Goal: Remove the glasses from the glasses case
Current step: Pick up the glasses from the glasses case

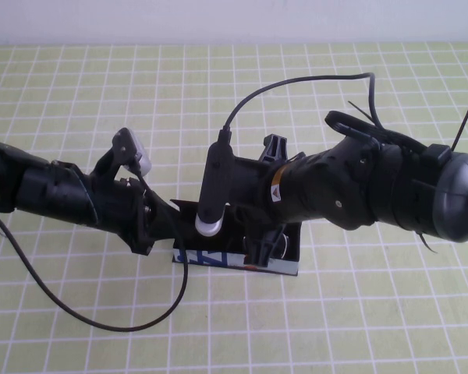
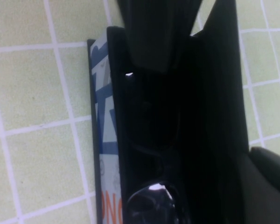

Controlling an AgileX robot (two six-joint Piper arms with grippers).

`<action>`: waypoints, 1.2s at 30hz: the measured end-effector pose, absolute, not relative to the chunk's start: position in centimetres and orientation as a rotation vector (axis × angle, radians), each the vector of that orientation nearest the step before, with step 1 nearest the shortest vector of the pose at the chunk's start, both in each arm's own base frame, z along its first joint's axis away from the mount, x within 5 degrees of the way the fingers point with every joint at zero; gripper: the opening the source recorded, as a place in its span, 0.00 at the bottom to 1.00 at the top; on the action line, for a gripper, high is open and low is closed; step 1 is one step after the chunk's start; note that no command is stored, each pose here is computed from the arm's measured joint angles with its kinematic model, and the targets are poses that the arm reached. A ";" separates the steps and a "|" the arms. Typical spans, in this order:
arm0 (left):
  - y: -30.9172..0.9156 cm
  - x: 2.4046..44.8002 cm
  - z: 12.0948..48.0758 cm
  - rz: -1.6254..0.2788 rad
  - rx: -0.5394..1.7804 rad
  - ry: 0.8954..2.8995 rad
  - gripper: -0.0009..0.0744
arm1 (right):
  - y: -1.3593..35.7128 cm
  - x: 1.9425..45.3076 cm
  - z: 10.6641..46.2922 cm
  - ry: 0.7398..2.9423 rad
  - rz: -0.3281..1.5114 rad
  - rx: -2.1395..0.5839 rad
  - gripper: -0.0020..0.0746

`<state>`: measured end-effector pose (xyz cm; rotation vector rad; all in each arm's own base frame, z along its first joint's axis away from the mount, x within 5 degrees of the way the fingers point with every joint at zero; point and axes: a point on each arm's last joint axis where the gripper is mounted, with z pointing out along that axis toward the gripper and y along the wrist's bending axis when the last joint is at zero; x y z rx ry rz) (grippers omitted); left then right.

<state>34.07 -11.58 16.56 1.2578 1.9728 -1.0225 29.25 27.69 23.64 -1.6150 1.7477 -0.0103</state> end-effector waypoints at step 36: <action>-11.6 34.0 15.2 -1.068 1.269 1.999 0.01 | 28.0 29.3 22.7 2.290 0.480 -0.883 0.01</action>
